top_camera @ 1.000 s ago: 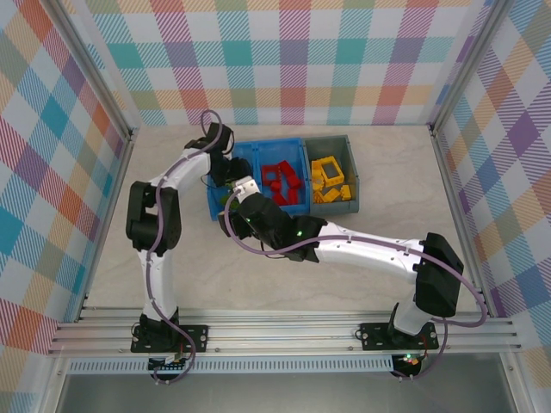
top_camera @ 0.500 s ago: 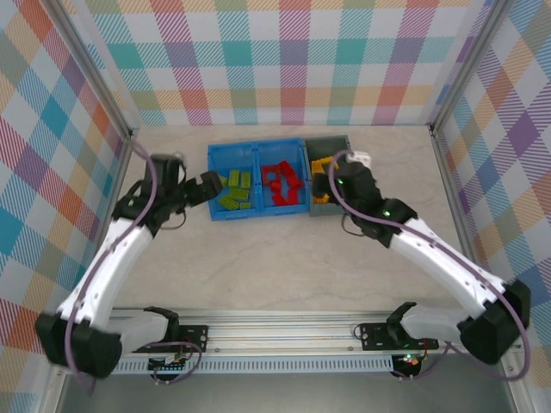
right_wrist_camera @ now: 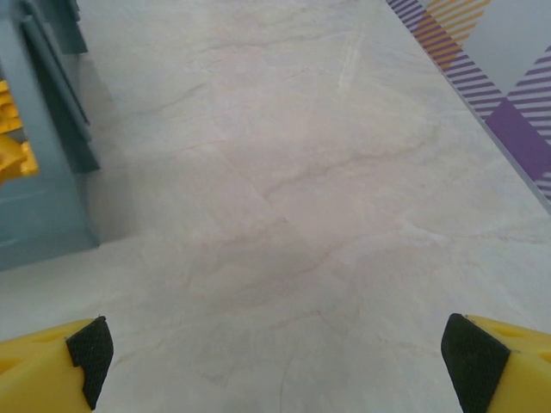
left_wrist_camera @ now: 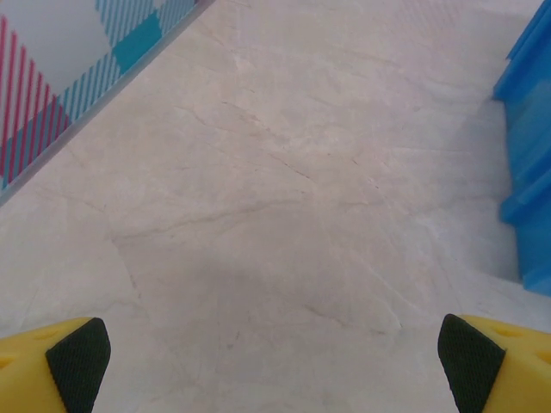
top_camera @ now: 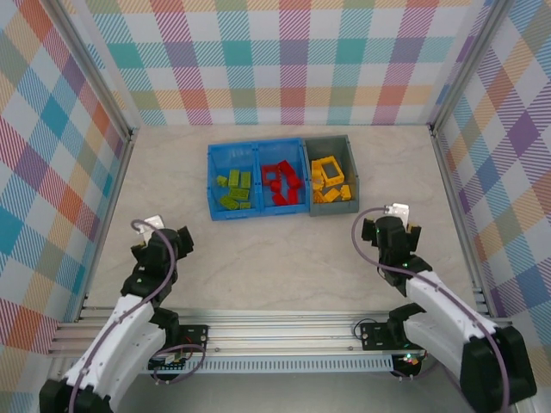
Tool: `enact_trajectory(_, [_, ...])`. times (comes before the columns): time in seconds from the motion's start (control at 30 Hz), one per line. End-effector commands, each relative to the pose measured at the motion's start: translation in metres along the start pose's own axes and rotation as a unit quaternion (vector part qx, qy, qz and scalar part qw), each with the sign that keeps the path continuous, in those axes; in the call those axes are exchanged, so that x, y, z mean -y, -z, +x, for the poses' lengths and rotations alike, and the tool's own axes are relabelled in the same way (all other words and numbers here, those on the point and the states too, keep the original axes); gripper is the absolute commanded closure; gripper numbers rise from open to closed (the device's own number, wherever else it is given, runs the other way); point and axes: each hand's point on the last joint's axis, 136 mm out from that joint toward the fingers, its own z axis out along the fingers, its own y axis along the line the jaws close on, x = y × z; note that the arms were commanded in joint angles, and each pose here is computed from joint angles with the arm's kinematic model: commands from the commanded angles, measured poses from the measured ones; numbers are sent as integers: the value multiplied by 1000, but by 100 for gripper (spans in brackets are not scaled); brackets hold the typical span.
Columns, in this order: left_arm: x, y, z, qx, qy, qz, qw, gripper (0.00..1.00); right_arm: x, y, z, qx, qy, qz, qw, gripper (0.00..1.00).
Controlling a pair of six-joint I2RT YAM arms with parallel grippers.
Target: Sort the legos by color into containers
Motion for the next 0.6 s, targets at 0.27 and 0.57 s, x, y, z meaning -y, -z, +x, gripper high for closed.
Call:
enact_trajectory(0.27, [73, -90, -40, 48, -58, 77, 994, 0, -47, -78, -49, 41, 40, -105, 993, 0])
enact_trajectory(0.57, [74, -114, -27, 73, -30, 105, 991, 0, -26, -90, -37, 77, -25, -126, 989, 0])
